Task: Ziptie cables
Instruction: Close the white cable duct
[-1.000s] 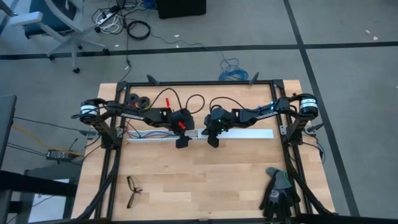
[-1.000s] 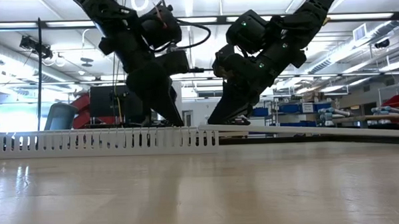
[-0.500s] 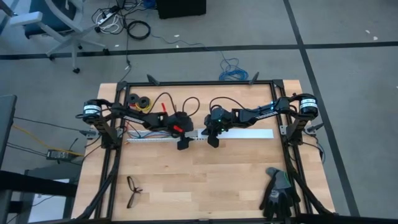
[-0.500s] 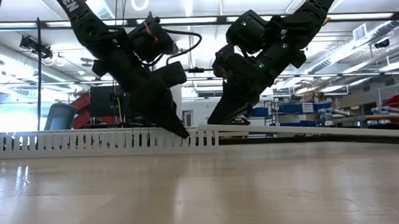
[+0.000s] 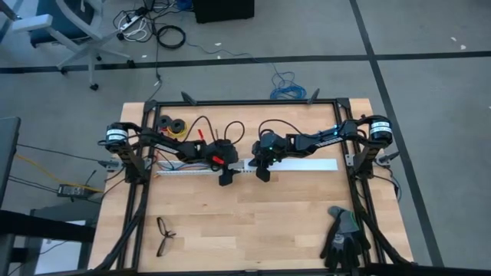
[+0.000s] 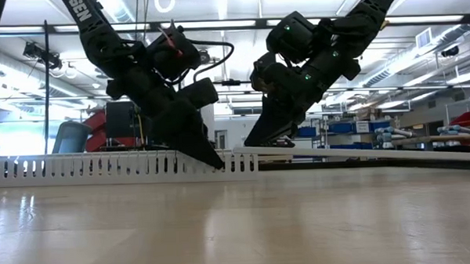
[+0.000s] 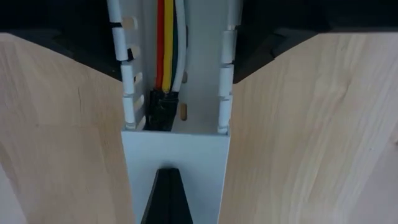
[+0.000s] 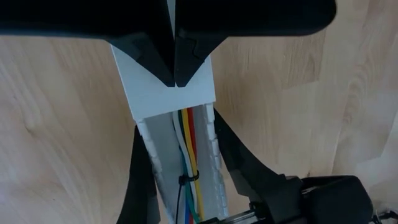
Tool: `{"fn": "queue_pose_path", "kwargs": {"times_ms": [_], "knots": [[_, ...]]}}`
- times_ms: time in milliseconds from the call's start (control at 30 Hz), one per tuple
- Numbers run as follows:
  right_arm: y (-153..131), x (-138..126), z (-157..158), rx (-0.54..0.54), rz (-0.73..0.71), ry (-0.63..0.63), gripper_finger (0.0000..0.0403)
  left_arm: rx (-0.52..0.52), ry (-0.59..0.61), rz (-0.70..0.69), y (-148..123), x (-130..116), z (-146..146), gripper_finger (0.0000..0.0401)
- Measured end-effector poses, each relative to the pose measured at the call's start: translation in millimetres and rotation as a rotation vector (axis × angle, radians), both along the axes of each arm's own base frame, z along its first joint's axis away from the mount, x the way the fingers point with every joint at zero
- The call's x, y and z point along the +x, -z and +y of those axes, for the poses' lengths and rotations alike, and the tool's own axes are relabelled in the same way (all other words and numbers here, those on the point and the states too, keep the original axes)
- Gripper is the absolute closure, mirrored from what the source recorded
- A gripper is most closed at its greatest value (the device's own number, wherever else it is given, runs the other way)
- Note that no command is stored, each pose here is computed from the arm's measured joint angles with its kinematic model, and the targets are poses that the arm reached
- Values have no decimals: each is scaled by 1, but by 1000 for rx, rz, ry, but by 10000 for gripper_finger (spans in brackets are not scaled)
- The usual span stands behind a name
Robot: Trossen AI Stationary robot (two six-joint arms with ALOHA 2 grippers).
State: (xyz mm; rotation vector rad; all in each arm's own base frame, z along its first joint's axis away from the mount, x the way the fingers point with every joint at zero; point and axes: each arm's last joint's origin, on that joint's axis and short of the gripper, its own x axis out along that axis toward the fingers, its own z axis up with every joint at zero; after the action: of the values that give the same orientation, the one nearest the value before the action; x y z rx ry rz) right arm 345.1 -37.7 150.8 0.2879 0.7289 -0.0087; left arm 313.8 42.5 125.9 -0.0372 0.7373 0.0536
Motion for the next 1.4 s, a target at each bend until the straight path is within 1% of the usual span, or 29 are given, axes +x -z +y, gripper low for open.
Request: {"fn": "queue_pose_path", "kwargs": {"times_ms": [167,300,667,833,933,1000,1067,1167,1233,1300,1400], "knots": [[0,0,0,0,-3,0,403,4,1,-16,1,2,0,163],[0,0,0,5,-2,3,403,5,0,-21,1,3,0,173],[-1,1,0,16,-11,14,403,6,0,-26,1,3,0,177],[-5,5,0,23,-73,-1,403,7,0,-31,1,3,1,177],[0,13,-2,29,-66,-4,403,10,1,-32,1,3,1,177],[8,23,-3,49,-56,-30,403,12,2,-31,1,3,1,177],[11,35,-4,43,-64,-58,403,11,1,-31,1,3,1,176],[6,41,-1,3,-78,-79,403,12,0,-35,0,4,1,176],[-3,40,1,-32,-95,-77,403,13,0,-38,0,4,1,176],[-11,37,1,-40,-102,-75,403,14,-3,-39,0,4,1,176],[-14,34,-3,-39,-79,-63,403,1,2,-41,0,4,1,173]]}}
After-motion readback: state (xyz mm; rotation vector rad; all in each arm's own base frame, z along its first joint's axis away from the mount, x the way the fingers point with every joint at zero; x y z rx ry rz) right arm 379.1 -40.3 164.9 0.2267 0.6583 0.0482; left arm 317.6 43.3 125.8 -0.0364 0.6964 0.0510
